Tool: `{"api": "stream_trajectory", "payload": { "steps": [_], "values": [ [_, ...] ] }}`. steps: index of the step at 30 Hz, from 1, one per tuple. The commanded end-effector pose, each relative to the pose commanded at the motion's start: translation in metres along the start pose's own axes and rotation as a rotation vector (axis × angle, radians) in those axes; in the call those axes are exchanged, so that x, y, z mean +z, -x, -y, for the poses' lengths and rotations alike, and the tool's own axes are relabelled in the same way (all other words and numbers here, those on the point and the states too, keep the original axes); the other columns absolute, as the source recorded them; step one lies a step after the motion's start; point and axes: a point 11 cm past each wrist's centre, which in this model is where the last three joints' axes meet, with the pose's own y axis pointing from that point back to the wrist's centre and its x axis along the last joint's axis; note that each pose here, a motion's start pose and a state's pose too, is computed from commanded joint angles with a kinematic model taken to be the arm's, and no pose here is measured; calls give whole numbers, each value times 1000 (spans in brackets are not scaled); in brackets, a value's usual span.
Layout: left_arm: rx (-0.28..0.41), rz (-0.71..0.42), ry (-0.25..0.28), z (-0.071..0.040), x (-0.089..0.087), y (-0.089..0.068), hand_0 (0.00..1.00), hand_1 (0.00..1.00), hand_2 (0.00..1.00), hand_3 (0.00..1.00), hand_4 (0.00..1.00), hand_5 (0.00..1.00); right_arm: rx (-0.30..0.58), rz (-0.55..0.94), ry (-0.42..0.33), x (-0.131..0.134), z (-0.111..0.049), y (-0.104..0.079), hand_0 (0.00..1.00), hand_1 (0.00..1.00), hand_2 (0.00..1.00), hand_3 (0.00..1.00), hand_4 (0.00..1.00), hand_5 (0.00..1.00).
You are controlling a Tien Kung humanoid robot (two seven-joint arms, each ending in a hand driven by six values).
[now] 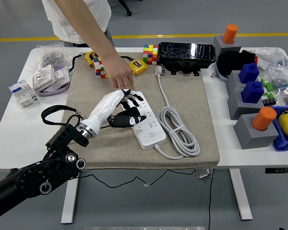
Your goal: Put the plug near the board,insert it into the board,press the button,pull the plug out
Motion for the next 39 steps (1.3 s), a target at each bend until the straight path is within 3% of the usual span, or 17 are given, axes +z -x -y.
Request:
{"api": "stream_trajectory", "payload": {
  "steps": [4,5,16,17,18,22,23,28,29,39],
  "values": [
    [-1,22,-46,1,-11,-1,753,743,708,695,910,249,-2,-2,0,0,0,1,574,630,613,545,885,422],
    [-4,26,-57,1,-13,0,768,768,744,762,935,275,-3,-3,-1,0,0,1,574,630,613,545,885,422],
    [-39,34,-123,-1,-32,9,712,716,688,737,919,250,-1,-4,0,0,0,0,574,630,611,545,884,421],
    [-42,32,-127,-1,-33,10,490,540,513,627,874,229,-1,-3,-1,0,0,1,574,630,611,545,885,419],
    [-45,29,-131,-1,-33,11,490,540,513,627,874,229,-1,-2,-2,-1,0,1,574,630,611,545,885,419],
    [-48,22,-134,-1,-34,14,490,540,513,627,874,229,-2,-2,-3,-1,0,1,574,630,611,545,885,419],
    [-49,20,-132,0,-34,15,334,382,436,543,731,41,-2,-2,-3,-1,0,1,574,630,611,545,884,421],
    [-40,15,-119,2,-33,17,334,382,436,543,731,41,-2,-4,-2,-1,0,1,574,630,611,545,884,421],
    [-38,16,-118,2,-32,17,280,326,370,522,646,2,-2,-4,-2,-1,0,1,574,630,611,545,884,421],
    [32,-8,-71,2,-28,10,253,302,334,497,609,2,-3,-6,-2,0,0,1,574,630,612,546,884,422]
  ]
}}
